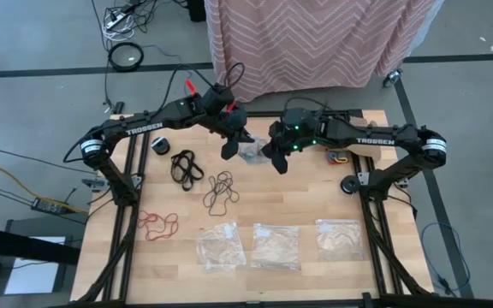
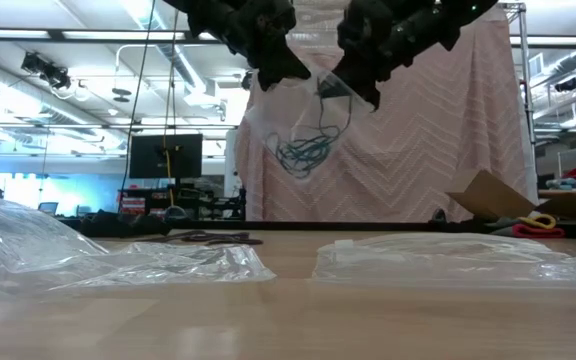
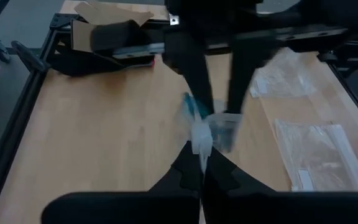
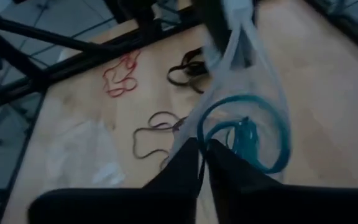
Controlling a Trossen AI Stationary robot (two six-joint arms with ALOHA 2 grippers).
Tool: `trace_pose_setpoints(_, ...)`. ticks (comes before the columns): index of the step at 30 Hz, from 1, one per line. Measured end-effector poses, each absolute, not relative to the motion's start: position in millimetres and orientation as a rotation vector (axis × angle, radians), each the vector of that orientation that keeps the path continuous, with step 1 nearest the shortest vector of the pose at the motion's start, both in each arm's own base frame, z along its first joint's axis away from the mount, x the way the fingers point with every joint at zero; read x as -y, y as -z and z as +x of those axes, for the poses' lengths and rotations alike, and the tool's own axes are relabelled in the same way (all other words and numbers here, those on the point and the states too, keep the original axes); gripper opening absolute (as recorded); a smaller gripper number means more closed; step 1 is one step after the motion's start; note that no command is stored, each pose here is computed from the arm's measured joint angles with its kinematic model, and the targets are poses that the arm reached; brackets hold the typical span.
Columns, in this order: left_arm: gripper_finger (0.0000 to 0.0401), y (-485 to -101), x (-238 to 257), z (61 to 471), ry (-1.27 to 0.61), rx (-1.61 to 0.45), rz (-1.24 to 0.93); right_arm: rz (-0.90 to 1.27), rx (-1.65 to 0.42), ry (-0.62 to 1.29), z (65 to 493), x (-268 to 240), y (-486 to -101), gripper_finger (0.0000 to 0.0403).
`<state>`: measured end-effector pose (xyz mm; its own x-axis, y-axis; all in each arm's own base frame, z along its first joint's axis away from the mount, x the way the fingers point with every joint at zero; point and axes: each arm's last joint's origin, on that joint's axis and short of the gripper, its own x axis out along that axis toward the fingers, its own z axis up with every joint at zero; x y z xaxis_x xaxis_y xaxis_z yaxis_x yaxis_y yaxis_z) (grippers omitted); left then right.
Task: Sort rubber bands
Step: Put the blue rubber band into the top transparent zip bag
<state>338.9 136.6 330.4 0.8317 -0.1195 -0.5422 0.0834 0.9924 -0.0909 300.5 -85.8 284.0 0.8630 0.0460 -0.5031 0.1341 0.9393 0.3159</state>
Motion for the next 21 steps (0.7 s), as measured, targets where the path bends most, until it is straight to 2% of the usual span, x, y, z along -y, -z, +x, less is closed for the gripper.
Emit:
trace_pose_setpoints(8, 0.0000, -330.8, -136.1, 339.1, 0.120, -0.572, -0.070, 0.422, -0.504, 0.017, 300.9, 87.5, -286.5, 0.0183)
trace_pose_setpoints(11, 0.0000, -331.5, -136.0, 339.7, 0.124, -0.563, -0.081, 0.450, -0.509, 0.053, 300.6, 88.3, -285.9, 0.0220)
trace_pose_setpoints(16, 0.0000, -332.6, -135.9, 340.5, 0.129, -0.549, -0.082, 0.506, -0.492, 0.093, 301.2, 89.2, -287.0, 0.0235)
trace_pose_setpoints(21, 0.0000, -331.7, -135.4, 339.9, 0.135, -0.559, -0.090, 0.552, -0.460, 0.086, 302.6, 89.5, -289.9, 0.0214)
